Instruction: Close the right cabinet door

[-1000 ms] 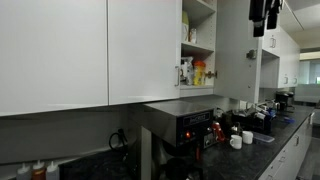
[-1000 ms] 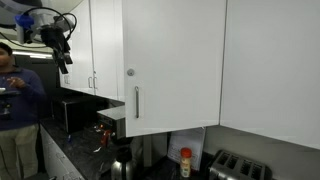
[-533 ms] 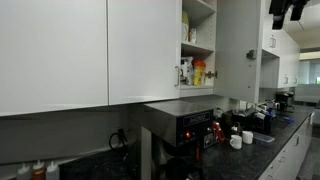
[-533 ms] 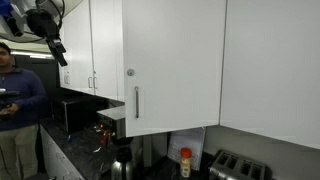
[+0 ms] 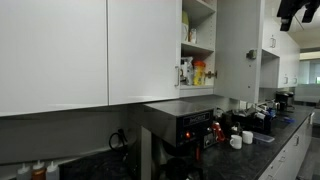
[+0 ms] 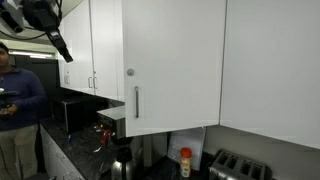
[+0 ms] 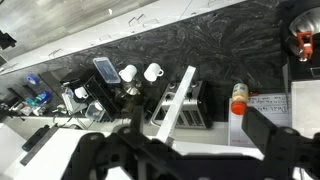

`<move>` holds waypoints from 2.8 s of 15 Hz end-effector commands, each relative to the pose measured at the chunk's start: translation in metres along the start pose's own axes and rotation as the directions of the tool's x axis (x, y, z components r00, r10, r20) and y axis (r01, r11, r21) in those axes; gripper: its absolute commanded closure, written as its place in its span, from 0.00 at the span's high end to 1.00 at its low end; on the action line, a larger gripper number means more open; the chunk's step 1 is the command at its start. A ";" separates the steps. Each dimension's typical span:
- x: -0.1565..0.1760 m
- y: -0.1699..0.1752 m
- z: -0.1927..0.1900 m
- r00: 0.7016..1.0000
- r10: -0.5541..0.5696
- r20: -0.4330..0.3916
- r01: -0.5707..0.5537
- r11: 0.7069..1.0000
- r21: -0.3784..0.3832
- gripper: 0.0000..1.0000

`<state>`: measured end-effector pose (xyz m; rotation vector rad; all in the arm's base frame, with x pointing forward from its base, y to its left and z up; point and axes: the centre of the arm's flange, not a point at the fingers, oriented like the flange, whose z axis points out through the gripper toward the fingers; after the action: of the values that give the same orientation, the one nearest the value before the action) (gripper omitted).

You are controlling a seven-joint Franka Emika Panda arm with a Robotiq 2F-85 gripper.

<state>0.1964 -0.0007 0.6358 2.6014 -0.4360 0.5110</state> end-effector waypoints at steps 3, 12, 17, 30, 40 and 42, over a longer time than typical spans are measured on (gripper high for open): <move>0.020 0.017 0.026 0.994 0.045 -0.103 -0.047 0.999 -0.012 1.00; 0.040 0.034 0.047 0.972 0.083 -0.221 -0.085 0.996 -0.002 1.00; 0.048 0.045 0.055 0.969 0.078 -0.235 -0.076 0.997 0.018 1.00; 0.053 0.041 0.045 0.962 0.092 -0.258 -0.086 0.996 0.032 1.00; 0.072 0.062 0.055 0.927 0.164 -0.337 -0.154 0.987 0.054 1.00; 0.078 0.069 0.060 0.921 0.179 -0.347 -0.166 0.984 0.068 1.00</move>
<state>0.2408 -0.0856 0.6440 2.4432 -0.5192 1.0141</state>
